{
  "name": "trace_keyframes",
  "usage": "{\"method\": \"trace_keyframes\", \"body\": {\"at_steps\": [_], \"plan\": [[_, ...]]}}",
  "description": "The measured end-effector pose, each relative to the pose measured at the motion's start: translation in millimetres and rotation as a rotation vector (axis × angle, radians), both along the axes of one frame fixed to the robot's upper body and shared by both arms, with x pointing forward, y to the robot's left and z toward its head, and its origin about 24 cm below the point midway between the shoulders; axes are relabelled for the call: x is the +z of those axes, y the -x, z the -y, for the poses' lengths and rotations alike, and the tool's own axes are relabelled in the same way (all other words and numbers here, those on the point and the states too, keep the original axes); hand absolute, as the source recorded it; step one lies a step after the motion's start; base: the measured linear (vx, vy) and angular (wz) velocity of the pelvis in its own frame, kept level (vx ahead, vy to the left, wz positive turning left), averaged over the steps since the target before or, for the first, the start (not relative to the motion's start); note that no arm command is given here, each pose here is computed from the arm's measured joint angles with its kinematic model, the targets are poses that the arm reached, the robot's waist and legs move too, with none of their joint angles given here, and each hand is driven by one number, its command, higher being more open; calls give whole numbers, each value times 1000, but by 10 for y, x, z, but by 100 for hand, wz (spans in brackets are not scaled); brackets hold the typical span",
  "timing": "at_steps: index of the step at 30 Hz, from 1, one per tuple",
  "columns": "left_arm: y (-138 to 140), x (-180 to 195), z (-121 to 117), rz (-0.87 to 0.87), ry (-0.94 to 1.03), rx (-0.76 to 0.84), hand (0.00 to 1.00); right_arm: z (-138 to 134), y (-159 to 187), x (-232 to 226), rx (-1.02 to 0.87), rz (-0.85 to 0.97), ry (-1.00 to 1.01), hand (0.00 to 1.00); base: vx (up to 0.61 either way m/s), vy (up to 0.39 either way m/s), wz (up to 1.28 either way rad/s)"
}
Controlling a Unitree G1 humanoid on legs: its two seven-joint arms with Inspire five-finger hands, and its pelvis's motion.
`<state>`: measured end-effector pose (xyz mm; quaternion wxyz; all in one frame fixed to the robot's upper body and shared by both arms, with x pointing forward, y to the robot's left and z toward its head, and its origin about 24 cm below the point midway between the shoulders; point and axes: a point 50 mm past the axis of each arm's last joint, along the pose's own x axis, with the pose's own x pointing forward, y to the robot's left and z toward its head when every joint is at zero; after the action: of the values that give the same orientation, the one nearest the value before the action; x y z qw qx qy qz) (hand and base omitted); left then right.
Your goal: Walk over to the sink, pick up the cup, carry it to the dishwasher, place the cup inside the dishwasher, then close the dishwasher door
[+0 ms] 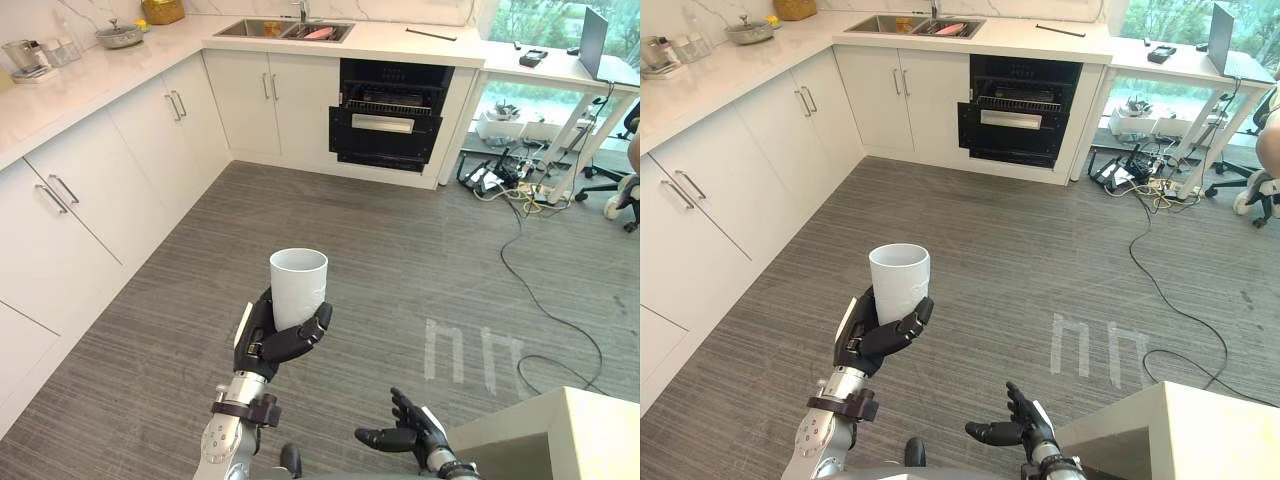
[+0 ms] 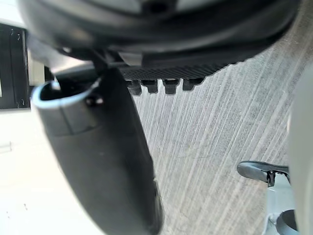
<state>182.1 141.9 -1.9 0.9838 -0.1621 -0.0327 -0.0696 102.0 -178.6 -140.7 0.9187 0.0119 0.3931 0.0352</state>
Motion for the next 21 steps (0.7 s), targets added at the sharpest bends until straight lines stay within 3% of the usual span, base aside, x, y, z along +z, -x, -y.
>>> {"method": "trace_keyframes", "body": {"at_steps": [11,21], "plan": [[25,53,-253,-27,-4,215,0,-49,13,37,-42,25,4,100,11,-25,13],[101,148,-230,8,63,271,0,176,-43,172,-49,96,59,100,49,82,11]]}}
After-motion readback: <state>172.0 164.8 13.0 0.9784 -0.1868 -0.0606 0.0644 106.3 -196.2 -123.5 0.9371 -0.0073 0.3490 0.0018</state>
